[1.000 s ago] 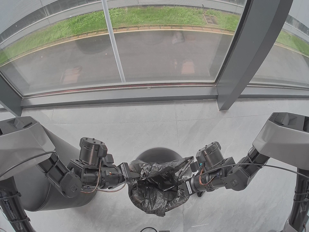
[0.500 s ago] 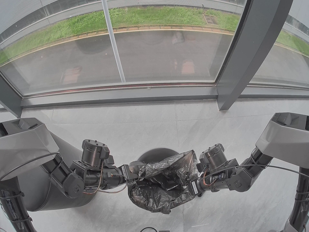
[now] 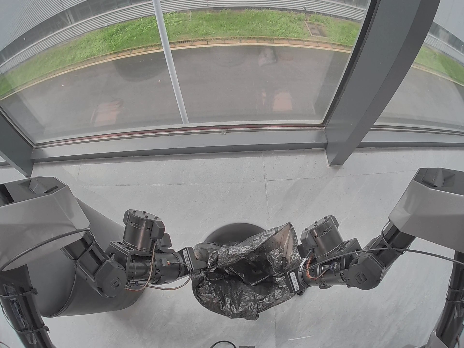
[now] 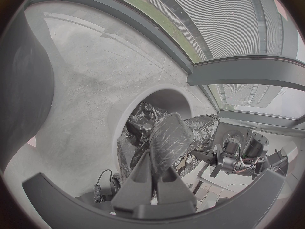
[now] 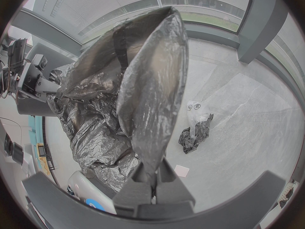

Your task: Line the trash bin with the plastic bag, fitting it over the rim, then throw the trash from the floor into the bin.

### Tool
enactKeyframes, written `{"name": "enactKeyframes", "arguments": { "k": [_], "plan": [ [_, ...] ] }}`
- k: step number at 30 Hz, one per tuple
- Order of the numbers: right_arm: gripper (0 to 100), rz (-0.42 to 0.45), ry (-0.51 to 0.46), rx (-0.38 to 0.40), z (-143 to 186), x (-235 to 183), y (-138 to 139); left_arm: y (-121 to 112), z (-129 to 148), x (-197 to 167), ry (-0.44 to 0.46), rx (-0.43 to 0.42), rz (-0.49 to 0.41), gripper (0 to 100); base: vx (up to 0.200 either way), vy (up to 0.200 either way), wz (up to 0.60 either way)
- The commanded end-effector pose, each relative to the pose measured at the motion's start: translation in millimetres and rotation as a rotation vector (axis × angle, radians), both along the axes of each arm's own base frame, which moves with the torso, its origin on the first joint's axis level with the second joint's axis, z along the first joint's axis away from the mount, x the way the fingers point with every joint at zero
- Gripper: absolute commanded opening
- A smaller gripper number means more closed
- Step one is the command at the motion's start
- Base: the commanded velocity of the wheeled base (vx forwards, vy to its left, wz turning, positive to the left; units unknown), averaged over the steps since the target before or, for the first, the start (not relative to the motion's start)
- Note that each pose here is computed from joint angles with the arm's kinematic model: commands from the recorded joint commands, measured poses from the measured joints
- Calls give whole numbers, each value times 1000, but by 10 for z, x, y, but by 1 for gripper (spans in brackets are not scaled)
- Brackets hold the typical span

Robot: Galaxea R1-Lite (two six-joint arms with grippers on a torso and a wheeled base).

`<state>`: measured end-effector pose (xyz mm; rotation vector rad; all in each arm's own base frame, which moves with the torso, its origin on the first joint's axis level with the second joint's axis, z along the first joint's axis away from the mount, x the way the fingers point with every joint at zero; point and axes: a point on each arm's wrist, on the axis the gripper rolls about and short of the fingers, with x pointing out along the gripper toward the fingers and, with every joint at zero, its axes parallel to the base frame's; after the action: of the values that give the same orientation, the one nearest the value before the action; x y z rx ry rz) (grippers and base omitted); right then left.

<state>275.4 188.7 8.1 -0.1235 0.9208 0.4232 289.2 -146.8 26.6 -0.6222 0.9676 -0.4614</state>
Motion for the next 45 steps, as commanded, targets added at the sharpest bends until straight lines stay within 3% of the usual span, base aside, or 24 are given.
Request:
{"name": "enactKeyframes", "arguments": {
  "k": [1, 7, 8, 19, 24, 28, 31, 37, 45],
  "plan": [
    [0, -5, -4, 0, 9, 8, -8, 3, -7, 1, 2, 1, 1, 0, 0, 0, 0],
    [0, -3, 10, -12, -22, -32, -29, 3, -20, 3, 5, 2, 1, 0, 0, 0, 0],
    [100, -3, 10, -12, -19, -35, -31, 3, -20, 3, 5, 2, 1, 0, 0, 0, 0],
    [100, -7, -15, 3, 164, -130, -114, 3, 11, 2, -5, -3, 1, 0, 0, 0, 0],
    [100, -32, -102, -7, 332, -50, -93, 3, 39, 2, -16, -8, 1, 0, 0, 0, 0],
    [100, 1, -160, -10, 403, 62, 36, 3, 60, 1, -23, -11, 1, 0, 0, 0, 0],
    [100, 41, -173, -25, 329, 144, 198, 3, 77, 2, -27, -13, 1, 0, 0, 0, 0],
    [100, 37, -201, -68, 141, 343, 395, 4, 103, 1, -35, -17, 1, 0, 0, 0, 0],
    [100, 33, -177, -94, 135, 344, 386, 8, 108, 2, -36, -20, 0, 0, 0, 0, 0]
  ]
}}
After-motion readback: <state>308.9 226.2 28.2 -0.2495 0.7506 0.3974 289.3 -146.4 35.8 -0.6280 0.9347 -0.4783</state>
